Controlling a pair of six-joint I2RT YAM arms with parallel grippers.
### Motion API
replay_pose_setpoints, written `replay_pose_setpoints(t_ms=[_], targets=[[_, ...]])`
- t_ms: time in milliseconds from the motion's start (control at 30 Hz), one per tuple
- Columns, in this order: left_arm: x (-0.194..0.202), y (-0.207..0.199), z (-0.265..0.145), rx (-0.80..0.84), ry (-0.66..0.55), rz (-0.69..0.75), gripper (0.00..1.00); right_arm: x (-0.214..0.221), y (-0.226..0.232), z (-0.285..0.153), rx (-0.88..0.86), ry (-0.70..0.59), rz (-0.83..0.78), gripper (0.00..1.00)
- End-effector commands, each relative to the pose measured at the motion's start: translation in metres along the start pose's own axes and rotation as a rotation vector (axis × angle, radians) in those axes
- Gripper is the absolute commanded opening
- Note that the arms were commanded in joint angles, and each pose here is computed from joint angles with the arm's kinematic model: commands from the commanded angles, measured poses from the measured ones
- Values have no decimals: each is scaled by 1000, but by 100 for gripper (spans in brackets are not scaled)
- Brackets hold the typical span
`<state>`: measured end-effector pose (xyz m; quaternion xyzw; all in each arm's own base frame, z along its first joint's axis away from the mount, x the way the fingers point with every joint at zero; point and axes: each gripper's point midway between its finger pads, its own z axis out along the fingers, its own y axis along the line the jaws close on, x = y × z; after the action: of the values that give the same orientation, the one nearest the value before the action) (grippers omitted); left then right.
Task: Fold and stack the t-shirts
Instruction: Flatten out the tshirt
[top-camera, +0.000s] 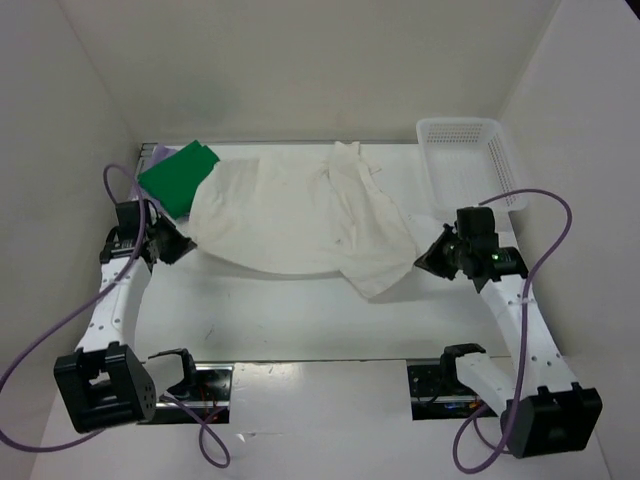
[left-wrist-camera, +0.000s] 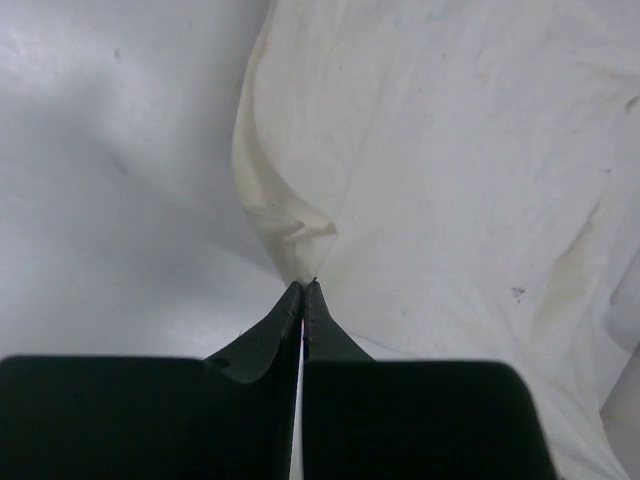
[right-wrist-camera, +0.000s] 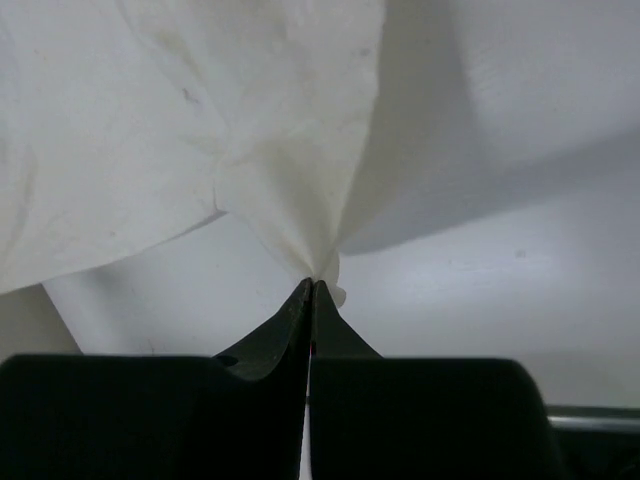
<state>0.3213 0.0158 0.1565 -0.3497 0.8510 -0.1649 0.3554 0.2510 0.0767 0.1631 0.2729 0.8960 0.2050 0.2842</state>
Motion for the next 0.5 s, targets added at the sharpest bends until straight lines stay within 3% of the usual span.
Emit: replay_pose_setpoints(t_ms=[0,167,267,467], targets=[[25,11,-15,4,32,7,0,12,-2,-28,-19,-23,23,0],[43,10,-24,13,114,-18,0,13,-6,-59,38,-33,21,0],[43,9,-24,21,118,-18,0,7,12,-71,-51,-64,9,0],[37,-20,-2,127,121,13,4,-17,34,-39,-128,-106,4,0]])
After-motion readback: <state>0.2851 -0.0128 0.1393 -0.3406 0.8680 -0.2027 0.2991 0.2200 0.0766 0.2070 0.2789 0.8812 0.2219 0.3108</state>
